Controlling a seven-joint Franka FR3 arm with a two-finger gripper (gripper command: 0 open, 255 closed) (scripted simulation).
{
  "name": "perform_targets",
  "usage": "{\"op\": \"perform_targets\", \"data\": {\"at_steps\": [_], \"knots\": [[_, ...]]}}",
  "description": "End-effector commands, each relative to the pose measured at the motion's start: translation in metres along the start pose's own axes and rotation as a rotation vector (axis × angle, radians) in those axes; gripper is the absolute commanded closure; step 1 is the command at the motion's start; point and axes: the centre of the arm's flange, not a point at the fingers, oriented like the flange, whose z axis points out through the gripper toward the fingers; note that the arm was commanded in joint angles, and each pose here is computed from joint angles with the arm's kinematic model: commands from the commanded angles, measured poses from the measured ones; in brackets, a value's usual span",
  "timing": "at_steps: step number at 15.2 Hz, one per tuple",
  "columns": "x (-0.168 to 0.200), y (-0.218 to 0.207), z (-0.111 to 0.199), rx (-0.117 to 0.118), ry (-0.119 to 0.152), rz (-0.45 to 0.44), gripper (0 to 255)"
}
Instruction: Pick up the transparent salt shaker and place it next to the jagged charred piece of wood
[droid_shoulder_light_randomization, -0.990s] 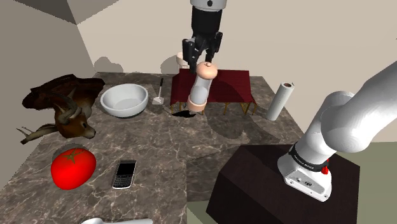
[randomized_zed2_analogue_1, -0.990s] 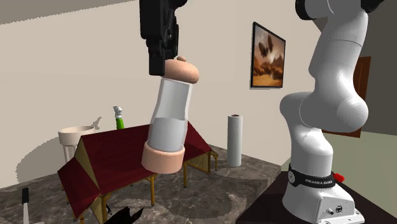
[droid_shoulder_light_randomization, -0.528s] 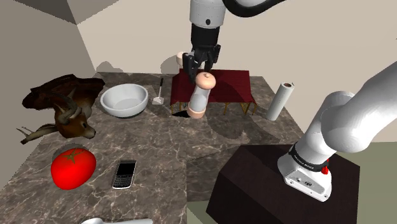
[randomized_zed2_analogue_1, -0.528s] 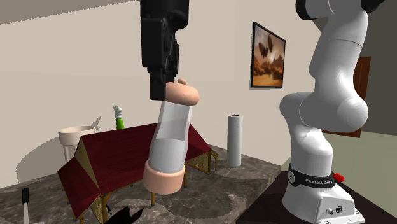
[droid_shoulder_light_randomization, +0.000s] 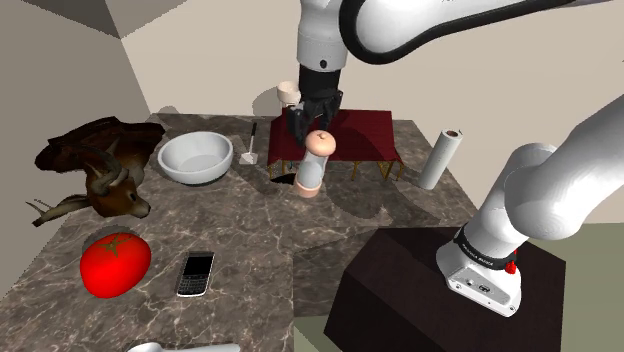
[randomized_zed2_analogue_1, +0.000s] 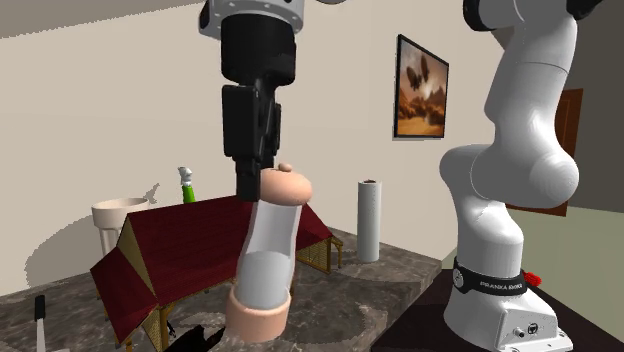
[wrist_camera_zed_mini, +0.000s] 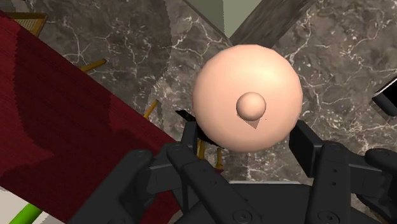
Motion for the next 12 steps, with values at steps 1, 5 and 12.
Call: {"op": "perform_targets", "data": {"at_steps": [1, 5, 12], "knots": [[-0.001, 0.000, 0.011, 0.000, 0.001, 0.000, 255], [-0.002, 0.000, 0.032, 0.000, 0.001, 0.000, 255], [-0.004, -0.001, 0.069, 0.000, 0.001, 0.000, 255]]}}
